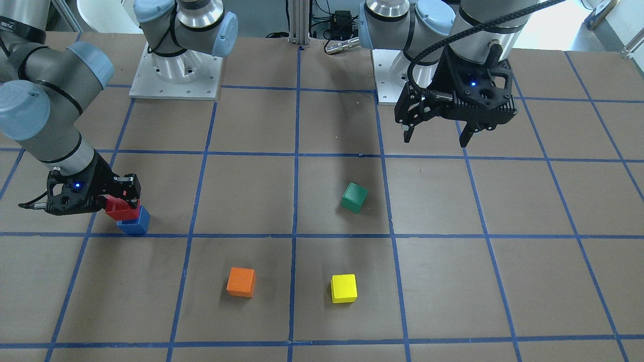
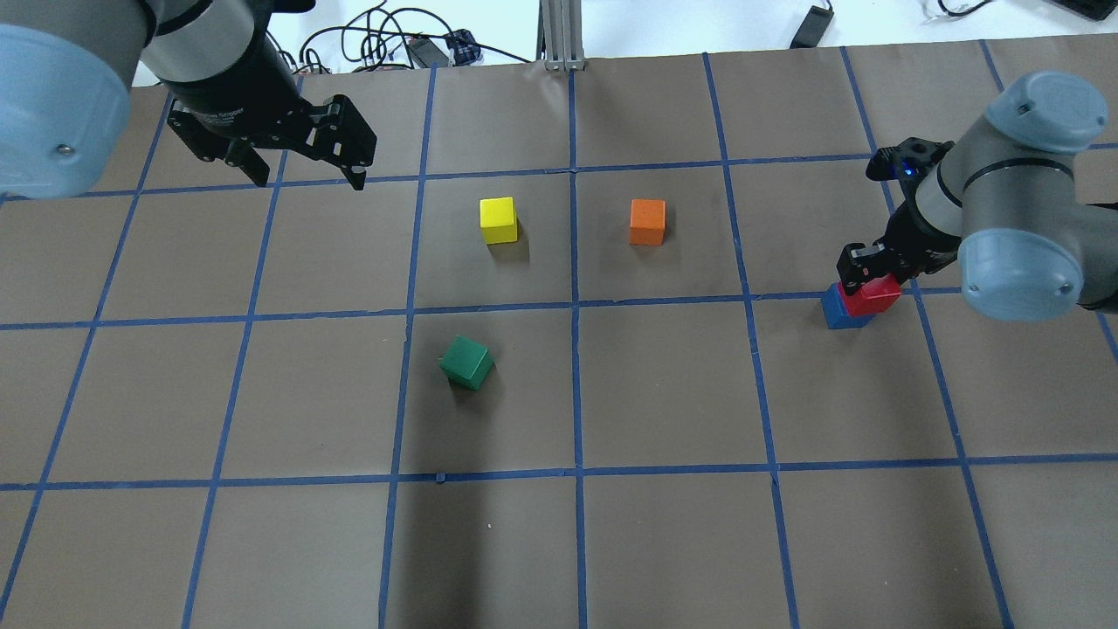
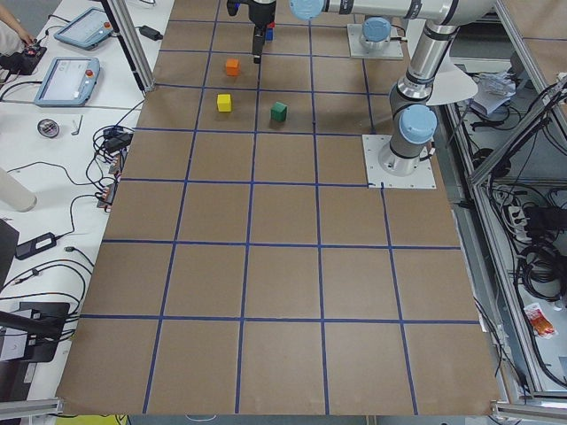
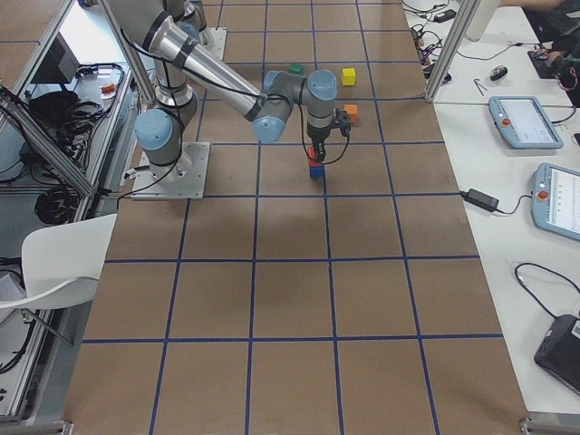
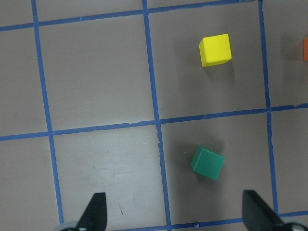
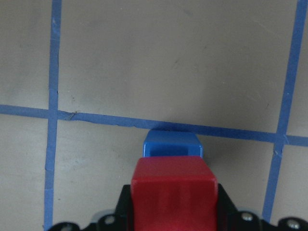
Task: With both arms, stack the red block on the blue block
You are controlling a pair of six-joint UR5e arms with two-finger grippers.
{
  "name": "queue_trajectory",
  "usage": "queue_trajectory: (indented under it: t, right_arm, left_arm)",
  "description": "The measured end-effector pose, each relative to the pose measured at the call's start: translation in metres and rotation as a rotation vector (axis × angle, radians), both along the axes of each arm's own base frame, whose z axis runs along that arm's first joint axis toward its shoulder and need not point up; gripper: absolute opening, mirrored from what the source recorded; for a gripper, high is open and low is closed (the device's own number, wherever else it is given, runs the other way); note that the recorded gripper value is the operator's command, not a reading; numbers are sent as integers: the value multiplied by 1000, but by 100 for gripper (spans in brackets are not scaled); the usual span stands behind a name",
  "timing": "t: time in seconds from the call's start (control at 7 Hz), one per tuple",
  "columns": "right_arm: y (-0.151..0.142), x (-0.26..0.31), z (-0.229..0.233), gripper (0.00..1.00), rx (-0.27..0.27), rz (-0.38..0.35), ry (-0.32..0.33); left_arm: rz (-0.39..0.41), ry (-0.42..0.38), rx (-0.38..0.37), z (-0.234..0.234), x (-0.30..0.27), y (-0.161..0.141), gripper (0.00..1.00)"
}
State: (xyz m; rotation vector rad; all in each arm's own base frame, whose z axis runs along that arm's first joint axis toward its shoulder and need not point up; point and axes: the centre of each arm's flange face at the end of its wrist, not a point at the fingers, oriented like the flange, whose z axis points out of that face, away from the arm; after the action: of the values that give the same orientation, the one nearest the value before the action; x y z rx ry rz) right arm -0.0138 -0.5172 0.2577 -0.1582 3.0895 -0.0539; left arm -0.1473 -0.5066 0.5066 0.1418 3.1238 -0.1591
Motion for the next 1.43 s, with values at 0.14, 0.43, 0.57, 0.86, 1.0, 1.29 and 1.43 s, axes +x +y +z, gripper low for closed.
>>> queue_trajectory:
  t: [0.14,0.43,0.57,0.86,1.0,1.29,1.43]
  right_arm:
    - [0,0,-2,12,4,-12,-2]
    - [0,0,-3,95,7,-34,-1]
    - [0,0,-3,100,10,-77,-1]
    - [-1,0,-3,100,12,-139,-4]
    - [-2,-1,1,100,9,-147,0]
    - [-13,-5,42,100,0,-150,11]
    - [-20,-8,77,100,23,-152,8]
  left_arm:
    - [0,0,0,0,0,0,100]
    - [0,0,1,-1,0,0,100]
    - [0,0,1,-1,0,0,100]
    - [0,1,0,-1,0,-1,100]
    - [0,1,0,-1,0,-1,100]
    - [0,1,1,-1,0,-1,100]
    - [0,1,1,-1,0,-1,100]
